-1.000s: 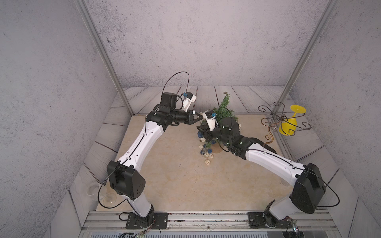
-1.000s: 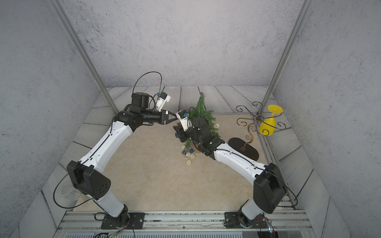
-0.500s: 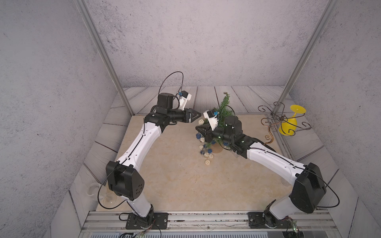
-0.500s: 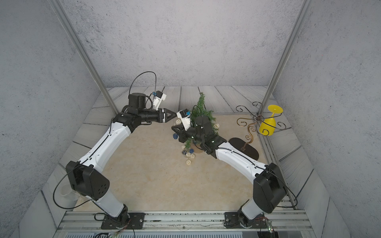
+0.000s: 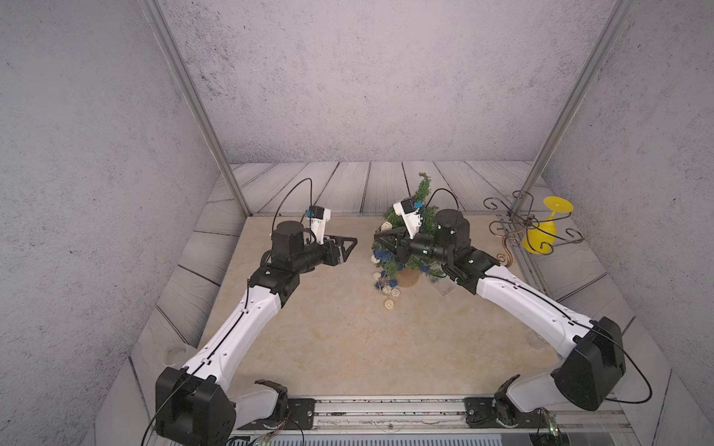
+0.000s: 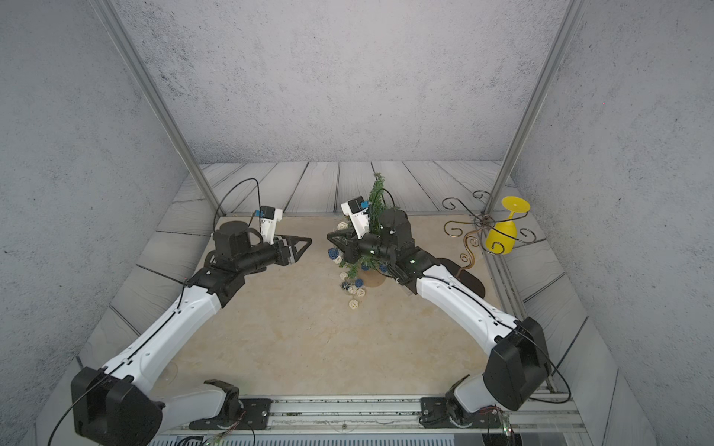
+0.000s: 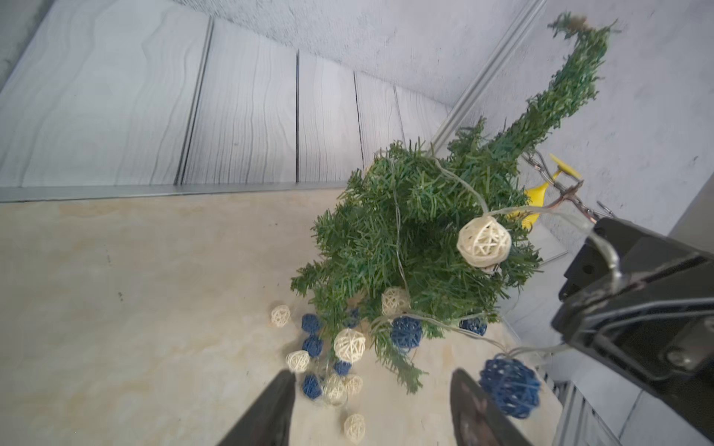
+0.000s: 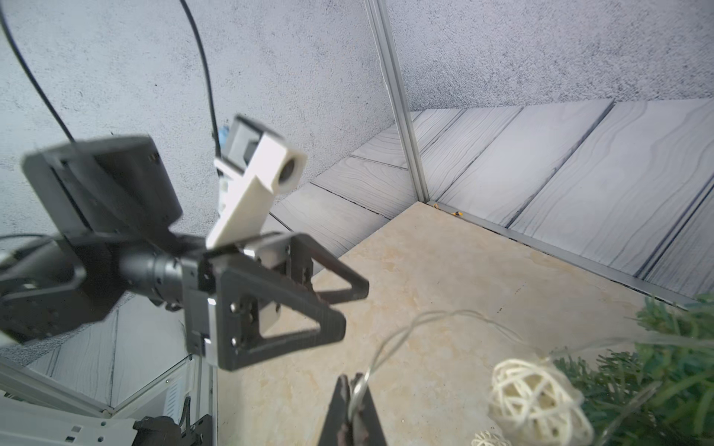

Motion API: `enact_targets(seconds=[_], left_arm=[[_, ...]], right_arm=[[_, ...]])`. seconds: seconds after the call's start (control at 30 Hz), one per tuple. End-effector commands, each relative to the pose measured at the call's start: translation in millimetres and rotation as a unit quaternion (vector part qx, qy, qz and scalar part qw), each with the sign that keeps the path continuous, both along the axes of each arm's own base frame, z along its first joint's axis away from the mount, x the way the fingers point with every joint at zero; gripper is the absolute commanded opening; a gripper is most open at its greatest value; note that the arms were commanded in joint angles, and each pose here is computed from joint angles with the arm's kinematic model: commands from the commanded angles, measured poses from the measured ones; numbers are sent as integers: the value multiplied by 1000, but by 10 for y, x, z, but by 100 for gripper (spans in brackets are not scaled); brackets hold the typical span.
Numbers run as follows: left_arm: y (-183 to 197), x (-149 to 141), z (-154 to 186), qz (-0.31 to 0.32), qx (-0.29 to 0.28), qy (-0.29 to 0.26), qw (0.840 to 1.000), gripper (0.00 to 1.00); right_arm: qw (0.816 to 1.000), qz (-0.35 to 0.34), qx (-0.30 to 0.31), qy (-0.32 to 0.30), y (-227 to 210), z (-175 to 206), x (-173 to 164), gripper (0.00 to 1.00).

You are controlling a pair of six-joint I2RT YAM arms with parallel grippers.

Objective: Wrap string light around the christmas tree
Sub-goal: Wrap the light string around the Christmas tree, then pick up the light string from the center of the board.

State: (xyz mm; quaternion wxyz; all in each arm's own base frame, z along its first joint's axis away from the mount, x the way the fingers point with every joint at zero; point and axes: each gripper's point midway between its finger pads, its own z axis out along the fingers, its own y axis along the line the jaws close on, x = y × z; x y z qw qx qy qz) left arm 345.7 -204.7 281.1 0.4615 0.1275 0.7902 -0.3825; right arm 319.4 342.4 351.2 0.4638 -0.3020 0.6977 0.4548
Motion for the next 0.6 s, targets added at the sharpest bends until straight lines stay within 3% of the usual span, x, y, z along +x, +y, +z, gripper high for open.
enact_targets(seconds=[0.0,0.1,0.23,0.33,0.4,0.57], left_arm=[[-141,-28,-268,-26,-16,-34,999,66],[-386,-153,-654,-62,24,-64,996,71],[-613,-242,-845,-87,36,-90,991,72],[-684,-239,-1019,-36,138,-118,983,73],[-602,-145,-1058,8,130,-109,985,73],[-678,-115,-1047,13,75,-119,990,73]], right_arm=[[1000,13,12,2,-22,154,-106,0],[999,21,24,15,-13,199,-157,0],[999,29,40,24,-4,271,-193,0],[998,28,38,32,-4,291,-176,0],[997,40,46,43,33,314,-202,0],[995,47,69,63,80,375,-176,0]])
